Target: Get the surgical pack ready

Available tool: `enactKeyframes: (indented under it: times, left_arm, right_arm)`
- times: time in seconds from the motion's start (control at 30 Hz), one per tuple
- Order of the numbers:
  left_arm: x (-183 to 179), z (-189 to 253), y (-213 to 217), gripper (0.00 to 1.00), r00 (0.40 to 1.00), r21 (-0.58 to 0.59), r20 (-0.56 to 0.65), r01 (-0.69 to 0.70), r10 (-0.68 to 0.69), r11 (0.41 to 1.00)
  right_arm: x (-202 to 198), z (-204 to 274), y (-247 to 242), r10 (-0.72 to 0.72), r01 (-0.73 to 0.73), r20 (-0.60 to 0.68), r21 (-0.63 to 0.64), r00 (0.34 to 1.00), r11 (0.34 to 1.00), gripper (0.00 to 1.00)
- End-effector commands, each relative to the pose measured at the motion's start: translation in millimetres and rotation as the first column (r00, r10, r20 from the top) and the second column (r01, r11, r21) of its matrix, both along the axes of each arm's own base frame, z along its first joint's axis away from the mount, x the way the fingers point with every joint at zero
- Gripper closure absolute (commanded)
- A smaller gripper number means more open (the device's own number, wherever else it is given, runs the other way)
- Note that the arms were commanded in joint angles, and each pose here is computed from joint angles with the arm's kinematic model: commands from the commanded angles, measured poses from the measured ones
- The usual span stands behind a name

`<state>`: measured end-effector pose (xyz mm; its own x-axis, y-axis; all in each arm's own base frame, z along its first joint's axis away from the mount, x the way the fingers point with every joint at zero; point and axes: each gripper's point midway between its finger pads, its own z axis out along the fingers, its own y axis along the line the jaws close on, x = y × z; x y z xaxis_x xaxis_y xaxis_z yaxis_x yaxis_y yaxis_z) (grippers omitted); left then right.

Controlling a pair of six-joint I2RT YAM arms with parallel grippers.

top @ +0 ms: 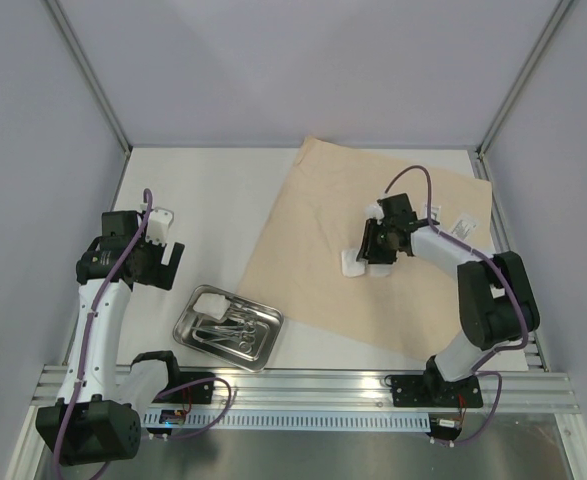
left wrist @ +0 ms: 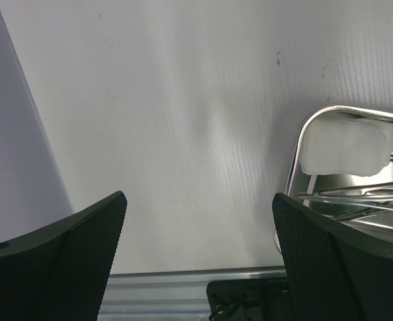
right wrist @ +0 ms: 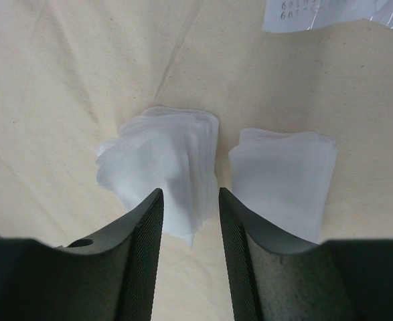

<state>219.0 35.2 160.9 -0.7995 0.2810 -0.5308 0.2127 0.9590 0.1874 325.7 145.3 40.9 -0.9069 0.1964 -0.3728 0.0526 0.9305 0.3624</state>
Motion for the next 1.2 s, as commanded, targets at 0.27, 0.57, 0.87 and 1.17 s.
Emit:
enactKeyframes:
  times: [0.27,0.57,0.87,1.17]
  left_arm:
    - [5,9,0,0.01,0.999,0.010,0.029,0.018,-0.019,1.000]
    - [4,9,0,0.01,0.999,0.010,0.029,0.016,-0.017,1.000]
    - [4,10,0,0.01,0.999,0.011,0.034,0.018,-0.018,1.000]
    - [3,11,2,0.01,0.999,0.019,0.041,0.006,-0.007,1.000]
  right_arm:
    - [15,-7,2,0.034,-0.034,0.001,-0.022,0.999,0.999,0.58]
    - [10,-18,20,0.077,-0.075,-0.021,0.074,0.997,0.994,0.77]
    - [14,9,21,0.084,-0.087,0.040,0.090,0.996,0.992,1.00]
    - [0,100,74,0.234,-0.259,0.235,0.082,0.943,0.962,1.00]
